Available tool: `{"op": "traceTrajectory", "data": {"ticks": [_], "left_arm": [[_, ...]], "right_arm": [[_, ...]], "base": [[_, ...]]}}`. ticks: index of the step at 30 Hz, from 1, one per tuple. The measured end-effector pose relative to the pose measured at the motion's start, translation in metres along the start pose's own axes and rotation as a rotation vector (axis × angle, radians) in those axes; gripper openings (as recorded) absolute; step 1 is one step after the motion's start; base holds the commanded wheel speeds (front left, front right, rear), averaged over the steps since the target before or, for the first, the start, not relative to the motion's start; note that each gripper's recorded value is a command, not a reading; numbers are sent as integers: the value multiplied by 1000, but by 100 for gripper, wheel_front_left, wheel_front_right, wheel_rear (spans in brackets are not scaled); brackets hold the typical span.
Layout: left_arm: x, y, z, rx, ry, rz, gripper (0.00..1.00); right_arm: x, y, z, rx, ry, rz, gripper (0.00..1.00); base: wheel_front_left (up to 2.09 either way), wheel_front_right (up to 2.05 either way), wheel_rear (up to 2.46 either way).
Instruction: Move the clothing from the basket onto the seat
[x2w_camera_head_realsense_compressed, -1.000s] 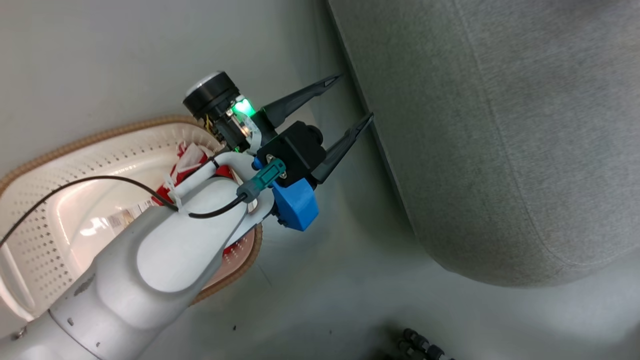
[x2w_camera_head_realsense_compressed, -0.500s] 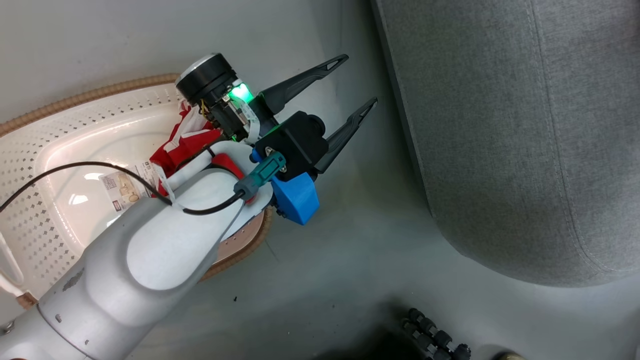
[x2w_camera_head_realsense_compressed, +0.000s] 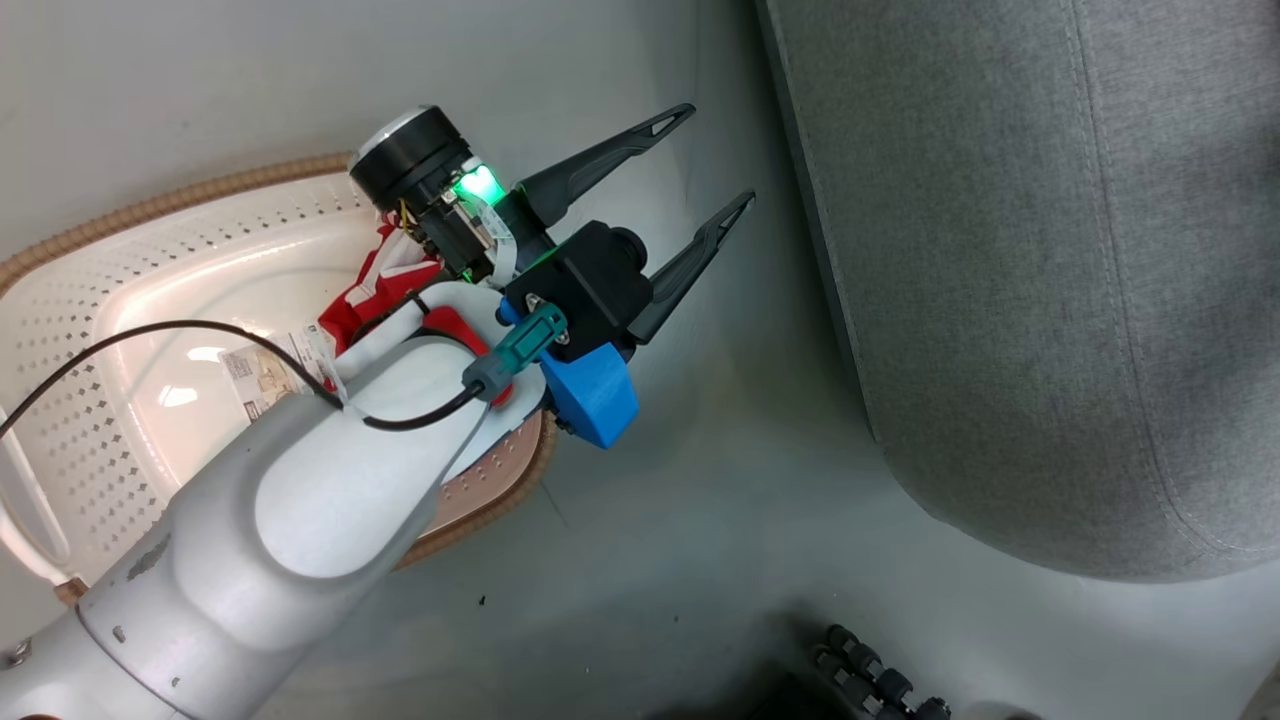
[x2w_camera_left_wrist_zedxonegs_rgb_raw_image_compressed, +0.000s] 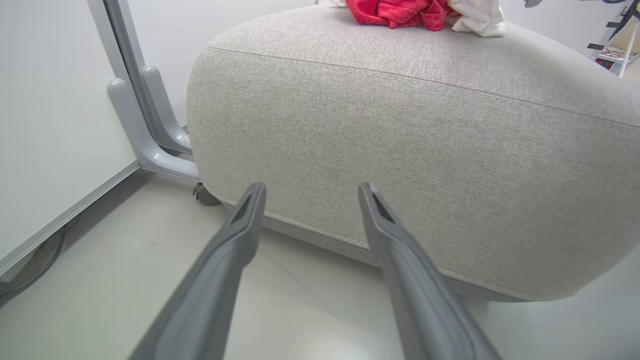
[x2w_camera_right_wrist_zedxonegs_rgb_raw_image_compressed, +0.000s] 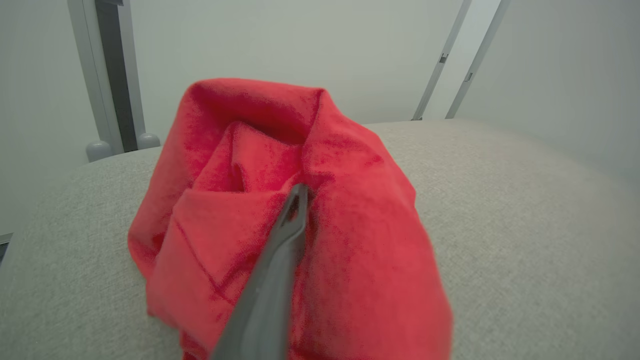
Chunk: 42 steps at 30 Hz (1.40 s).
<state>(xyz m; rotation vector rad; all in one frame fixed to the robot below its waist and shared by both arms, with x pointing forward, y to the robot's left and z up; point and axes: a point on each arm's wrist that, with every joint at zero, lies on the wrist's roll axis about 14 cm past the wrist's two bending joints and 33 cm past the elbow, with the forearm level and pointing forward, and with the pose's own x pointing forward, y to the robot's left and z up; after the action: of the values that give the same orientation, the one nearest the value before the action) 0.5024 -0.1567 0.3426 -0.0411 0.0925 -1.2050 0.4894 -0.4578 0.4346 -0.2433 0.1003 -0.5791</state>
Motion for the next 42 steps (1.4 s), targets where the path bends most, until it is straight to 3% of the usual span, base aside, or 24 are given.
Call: {"op": "traceTrajectory", "data": {"ticks": [12, 19, 29, 34, 42], "left_arm": [[-2, -13, 53, 25, -81, 26, 100], [-19, -16, 80, 16, -91, 110, 100], [-75, 13, 144, 20, -178, 380, 100], [-129, 37, 170, 33, -227, 564, 100], [-202, 45, 186, 55, -260, 766, 100]], "right_arm": [[-72, -30, -8, 19, 66, -25, 100], [-97, -41, 31, 21, -25, -3, 100], [-120, 15, 106, 73, -231, 208, 100], [-134, 66, 126, 117, -287, 359, 100], [-161, 122, 152, 178, -348, 537, 100]], "base": [[0, 0, 0], [0, 0, 0], [0, 0, 0], [0, 0, 0], [0, 0, 0]]}}
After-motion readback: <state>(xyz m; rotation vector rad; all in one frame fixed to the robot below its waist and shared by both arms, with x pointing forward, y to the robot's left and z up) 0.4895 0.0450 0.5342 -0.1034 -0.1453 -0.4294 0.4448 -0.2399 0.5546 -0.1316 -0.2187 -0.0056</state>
